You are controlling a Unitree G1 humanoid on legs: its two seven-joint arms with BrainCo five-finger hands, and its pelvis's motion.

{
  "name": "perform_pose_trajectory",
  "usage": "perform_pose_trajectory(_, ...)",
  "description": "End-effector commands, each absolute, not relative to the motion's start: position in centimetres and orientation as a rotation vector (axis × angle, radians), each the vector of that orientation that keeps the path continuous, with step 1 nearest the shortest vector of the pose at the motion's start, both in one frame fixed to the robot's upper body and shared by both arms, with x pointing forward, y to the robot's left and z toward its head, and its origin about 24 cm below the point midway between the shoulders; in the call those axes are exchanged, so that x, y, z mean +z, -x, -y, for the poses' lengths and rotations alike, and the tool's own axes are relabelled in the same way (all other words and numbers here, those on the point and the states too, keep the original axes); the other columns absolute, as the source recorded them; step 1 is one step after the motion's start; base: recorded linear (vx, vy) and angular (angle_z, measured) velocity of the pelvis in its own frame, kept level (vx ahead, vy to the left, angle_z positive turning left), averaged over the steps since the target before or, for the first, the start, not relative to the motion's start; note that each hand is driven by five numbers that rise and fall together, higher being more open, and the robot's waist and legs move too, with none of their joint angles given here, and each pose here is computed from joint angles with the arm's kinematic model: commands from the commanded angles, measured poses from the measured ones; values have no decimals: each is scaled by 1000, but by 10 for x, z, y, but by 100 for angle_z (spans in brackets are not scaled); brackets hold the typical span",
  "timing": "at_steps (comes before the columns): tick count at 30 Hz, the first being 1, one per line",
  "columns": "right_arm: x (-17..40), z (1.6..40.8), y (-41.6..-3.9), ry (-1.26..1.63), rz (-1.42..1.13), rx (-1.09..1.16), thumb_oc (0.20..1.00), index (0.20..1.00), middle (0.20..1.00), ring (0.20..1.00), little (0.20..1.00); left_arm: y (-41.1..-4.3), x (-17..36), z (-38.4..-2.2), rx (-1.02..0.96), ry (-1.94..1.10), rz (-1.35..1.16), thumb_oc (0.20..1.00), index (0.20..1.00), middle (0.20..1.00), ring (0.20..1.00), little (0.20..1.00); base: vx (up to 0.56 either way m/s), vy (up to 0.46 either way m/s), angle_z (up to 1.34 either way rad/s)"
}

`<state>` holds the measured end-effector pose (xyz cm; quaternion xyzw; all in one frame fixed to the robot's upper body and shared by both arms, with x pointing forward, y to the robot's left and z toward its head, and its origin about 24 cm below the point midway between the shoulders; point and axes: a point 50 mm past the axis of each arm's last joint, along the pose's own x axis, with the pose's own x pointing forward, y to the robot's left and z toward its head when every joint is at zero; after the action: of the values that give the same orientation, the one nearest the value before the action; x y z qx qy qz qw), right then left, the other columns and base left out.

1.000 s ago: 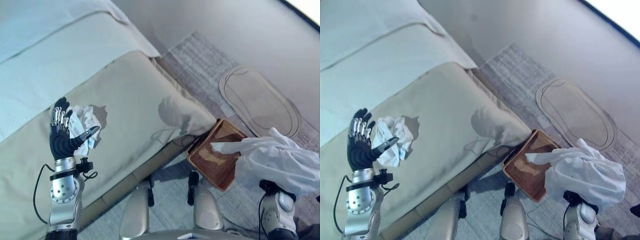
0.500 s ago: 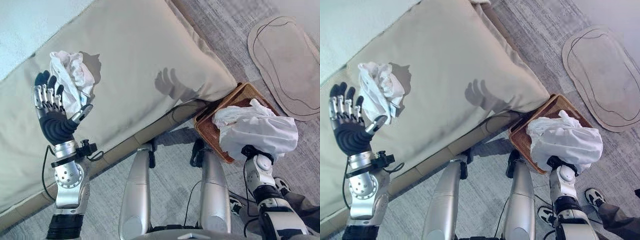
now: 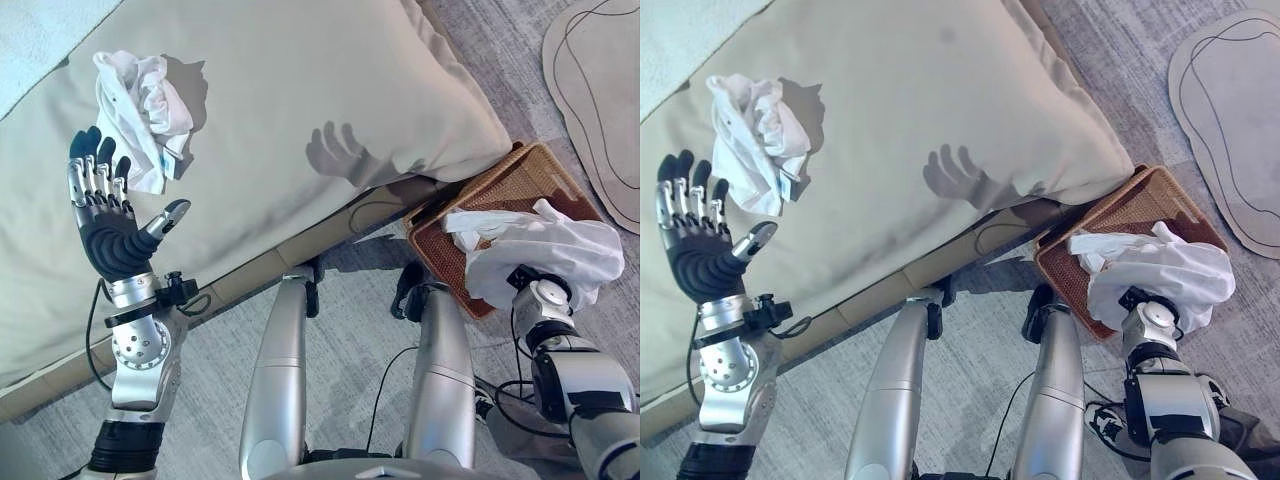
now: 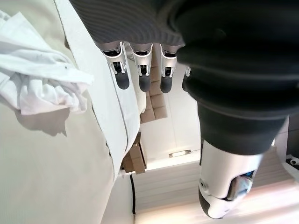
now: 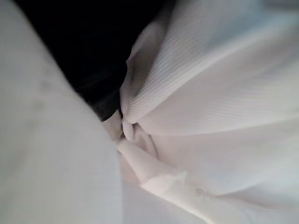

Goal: Pick up clothes into the bucket

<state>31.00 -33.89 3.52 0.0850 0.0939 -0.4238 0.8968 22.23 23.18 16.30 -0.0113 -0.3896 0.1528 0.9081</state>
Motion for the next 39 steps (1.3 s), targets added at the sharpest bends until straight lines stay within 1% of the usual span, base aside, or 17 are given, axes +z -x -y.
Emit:
perform_pose_trajectory(1,42,372,-291,-22,-227,-944,200,200,200,200,200,-209,172,-225,310,76,888,1000,1000,1000,1000,1000,0,0,0)
perform_pose_trajectory(4,43,375,-290,7,-245,-951,200,200,200,200,200,-209,174,-225,307,82,895,1000,1000,1000,1000,1000,0,0,0)
perform_pose_trajectory(5,42,376,-288,26,-265,-953,749,749,749,749,749,-209,175,-225,305,88,898,1000,1000,1000,1000,1000,0,0,0)
perform_pose_trajectory(6,43,376,-289,36,-267,-949,1000,1000,1000,1000,1000,-209,175,-225,305,85,897,1000,1000,1000,1000,1000,0,0,0)
perform_pose_trajectory(10,44,374,-292,114,-295,-929,1000,1000,1000,1000,1000,-208,178,-226,312,81,913,1000,1000,1000,1000,1000,0,0,0)
perform_pose_trajectory(14,45,371,-296,348,-360,-853,1000,1000,1000,1000,1000,-208,180,-227,314,83,917,1000,1000,1000,1000,1000,-6,5,2)
perform_pose_trajectory(15,44,370,-296,367,-373,-848,1000,1000,1000,1000,1000,-208,180,-227,313,86,917,1000,1000,1000,1000,1000,-8,5,3)
perform_pose_trajectory(24,23,361,-289,284,-438,-852,1000,1000,1000,1000,1000,-208,184,-231,325,80,937,1000,1000,1000,1000,1000,0,0,0)
perform_pose_trajectory(27,17,361,-284,333,-484,-830,1000,1000,1000,1000,1000,-208,186,-231,322,74,943,1000,1000,1000,1000,1000,0,0,0)
perform_pose_trajectory(33,16,354,-289,307,-461,-827,1000,1000,1000,1000,1000,-209,185,-233,340,70,935,1000,1000,1000,1000,1000,0,0,0)
perform_pose_trajectory(36,24,334,-304,244,-315,-785,1000,1000,1000,1000,1000,-212,181,-239,384,24,914,1000,1000,1000,1000,1000,0,0,0)
perform_pose_trajectory(39,44,297,-317,166,-38,-649,1000,1000,1000,1000,1000,-218,169,-255,507,-98,852,1000,1000,1000,1000,1000,10,7,-10)
